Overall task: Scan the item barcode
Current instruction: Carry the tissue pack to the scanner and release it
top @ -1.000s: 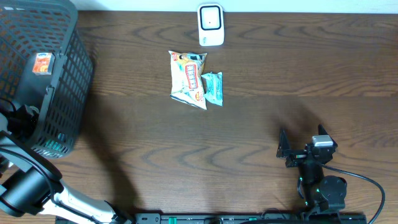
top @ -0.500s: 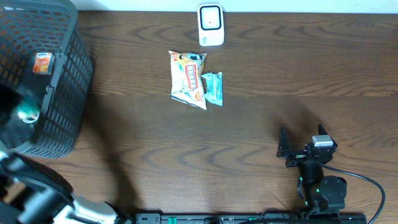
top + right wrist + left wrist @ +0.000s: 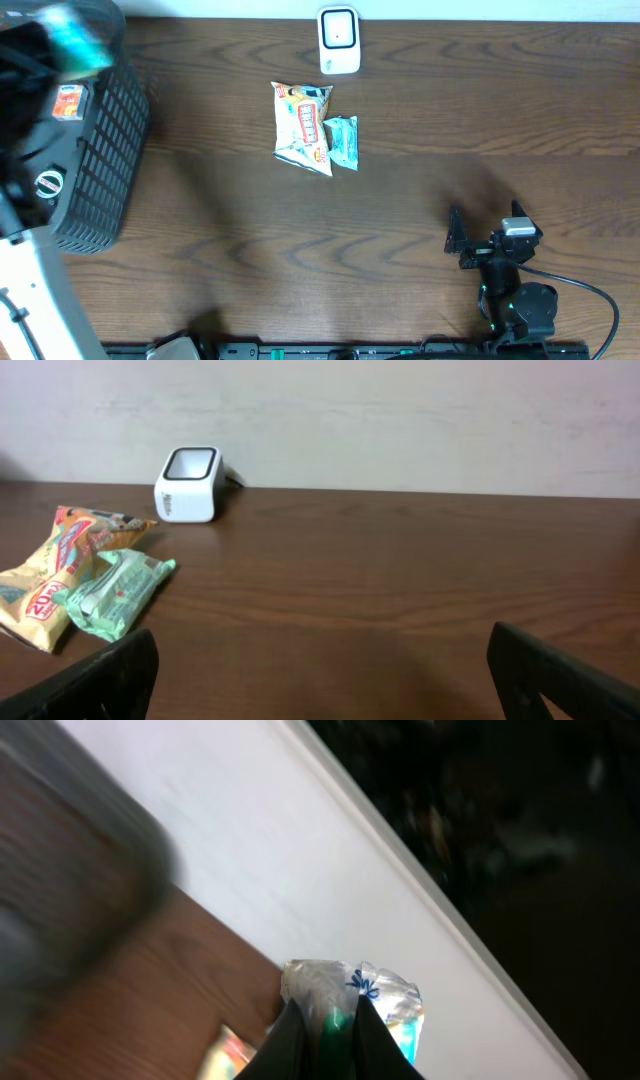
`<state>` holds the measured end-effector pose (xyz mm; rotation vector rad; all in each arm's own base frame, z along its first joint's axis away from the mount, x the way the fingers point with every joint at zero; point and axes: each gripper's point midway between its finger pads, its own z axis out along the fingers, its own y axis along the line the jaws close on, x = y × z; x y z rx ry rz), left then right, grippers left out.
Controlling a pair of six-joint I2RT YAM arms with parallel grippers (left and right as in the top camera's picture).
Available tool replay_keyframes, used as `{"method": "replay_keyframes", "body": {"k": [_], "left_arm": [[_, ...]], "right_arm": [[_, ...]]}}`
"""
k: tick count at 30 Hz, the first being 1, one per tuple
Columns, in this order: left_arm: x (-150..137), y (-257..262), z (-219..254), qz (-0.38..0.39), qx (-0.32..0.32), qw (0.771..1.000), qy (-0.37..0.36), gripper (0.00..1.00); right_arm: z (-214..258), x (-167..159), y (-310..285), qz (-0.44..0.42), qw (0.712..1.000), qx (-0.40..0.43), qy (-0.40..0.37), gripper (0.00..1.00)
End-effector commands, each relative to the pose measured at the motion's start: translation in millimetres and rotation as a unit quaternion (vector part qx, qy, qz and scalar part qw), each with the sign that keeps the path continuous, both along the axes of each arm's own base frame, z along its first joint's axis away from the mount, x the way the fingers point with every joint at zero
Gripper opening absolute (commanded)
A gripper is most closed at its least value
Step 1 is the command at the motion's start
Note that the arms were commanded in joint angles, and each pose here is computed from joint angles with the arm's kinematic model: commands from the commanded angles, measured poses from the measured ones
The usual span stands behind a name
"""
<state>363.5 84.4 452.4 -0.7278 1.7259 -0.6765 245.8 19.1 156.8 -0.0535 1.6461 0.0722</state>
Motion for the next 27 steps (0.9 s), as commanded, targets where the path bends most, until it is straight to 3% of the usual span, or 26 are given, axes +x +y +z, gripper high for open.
{"method": "replay_keyframes", "body": {"k": [1,13,21,22,24,27], "left_arm": [[34.8,-98.8,-32.0,-0.116,-0.023,0.992,0.047,0.07],[112.5,-320.8,-180.5,-0.249,0.05,0.956,0.148,0.07],[125.6,-402.1,-290.8,-0.259,0.019,0.942,0.213,0.08],[124.2,-409.6,-308.0,-0.262,0.021,0.938,0.225,0.17],[121.2,-415.2,-327.3,-0.265,0.027,0.933,0.241,0.17],[120.2,-415.6,-341.0,-0.268,0.038,0.929,0.251,0.42]], "right_arm": [[-0.8,0.0,-2.8,-0.006,1.0,-0.001,0.001,0.99],[-0.9,-0.1,-2.8,-0.006,1.0,-0.001,0.001,0.99],[-0.8,0.0,-2.8,-0.006,1.0,-0.001,0.001,0.99],[-0.8,0.0,-2.8,-0.006,1.0,-0.001,0.001,0.99],[-0.8,0.0,-2.8,-0.006,1.0,-0.001,0.001,0.99],[-0.8,0.0,-2.8,-0.006,1.0,-0.001,0.001,0.99]]}}
